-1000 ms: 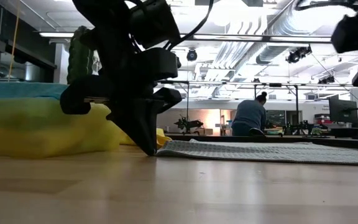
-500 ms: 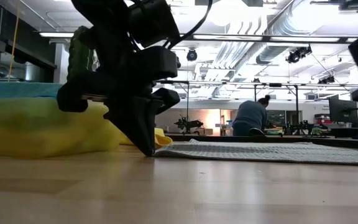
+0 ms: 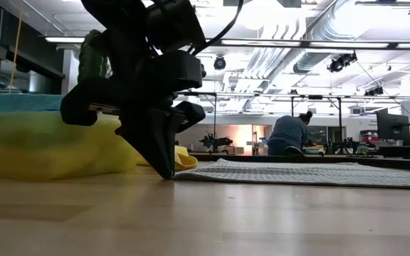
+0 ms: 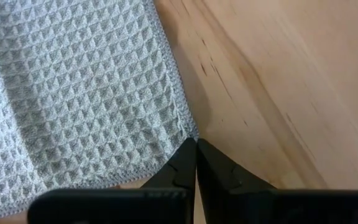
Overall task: Fold microfiber towels
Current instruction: Fold the gray microfiber towel
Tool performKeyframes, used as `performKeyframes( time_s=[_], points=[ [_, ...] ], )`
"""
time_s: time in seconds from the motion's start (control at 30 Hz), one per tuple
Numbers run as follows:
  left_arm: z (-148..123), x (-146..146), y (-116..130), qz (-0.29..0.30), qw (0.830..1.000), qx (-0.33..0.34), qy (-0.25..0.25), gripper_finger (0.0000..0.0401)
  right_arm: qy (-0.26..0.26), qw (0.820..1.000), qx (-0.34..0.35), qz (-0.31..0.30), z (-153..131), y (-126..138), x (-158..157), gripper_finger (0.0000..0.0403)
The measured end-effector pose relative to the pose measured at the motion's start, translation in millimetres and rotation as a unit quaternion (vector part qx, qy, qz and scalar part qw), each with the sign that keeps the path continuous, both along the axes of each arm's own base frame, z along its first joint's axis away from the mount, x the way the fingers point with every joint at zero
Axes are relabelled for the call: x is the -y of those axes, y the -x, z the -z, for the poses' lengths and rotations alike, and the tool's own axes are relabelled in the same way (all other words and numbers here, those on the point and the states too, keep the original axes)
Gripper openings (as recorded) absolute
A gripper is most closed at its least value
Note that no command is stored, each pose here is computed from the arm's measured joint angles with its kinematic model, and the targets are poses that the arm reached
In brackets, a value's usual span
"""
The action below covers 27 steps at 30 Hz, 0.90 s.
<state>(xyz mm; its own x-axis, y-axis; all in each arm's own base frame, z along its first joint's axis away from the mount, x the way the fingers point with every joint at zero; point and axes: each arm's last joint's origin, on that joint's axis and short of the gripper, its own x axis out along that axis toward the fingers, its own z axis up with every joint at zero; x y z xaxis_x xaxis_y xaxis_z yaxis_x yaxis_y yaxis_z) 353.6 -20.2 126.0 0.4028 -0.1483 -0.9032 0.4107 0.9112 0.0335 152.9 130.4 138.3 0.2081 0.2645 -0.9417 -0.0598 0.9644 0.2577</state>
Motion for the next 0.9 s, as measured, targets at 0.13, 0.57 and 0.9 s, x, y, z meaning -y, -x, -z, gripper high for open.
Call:
performKeyframes(
  time_s=[0.13, 0.57, 0.9],
  points=[
    [0.0, 0.0, 0.0, -0.006, 1.0, -0.001, 0.003, 0.0, 0.018, 1.0, -0.003, 0.02, 4.3, 1.0, -3.2, 0.013],
    [0.1, 0.0, 0.0, -0.006, 1.0, -0.001, 0.003, 0.0, 0.065, 0.997, 0.019, 0.029, -25.4, -3.9, -5.3, 0.0128],
    [0.1, 0.0, 0.0, -0.004, 1.0, -0.001, 0.002, 0.0, 0.092, 0.996, -0.003, 0.007, -5.7, 0.2, -4.4, 0.0128]
  ],
)
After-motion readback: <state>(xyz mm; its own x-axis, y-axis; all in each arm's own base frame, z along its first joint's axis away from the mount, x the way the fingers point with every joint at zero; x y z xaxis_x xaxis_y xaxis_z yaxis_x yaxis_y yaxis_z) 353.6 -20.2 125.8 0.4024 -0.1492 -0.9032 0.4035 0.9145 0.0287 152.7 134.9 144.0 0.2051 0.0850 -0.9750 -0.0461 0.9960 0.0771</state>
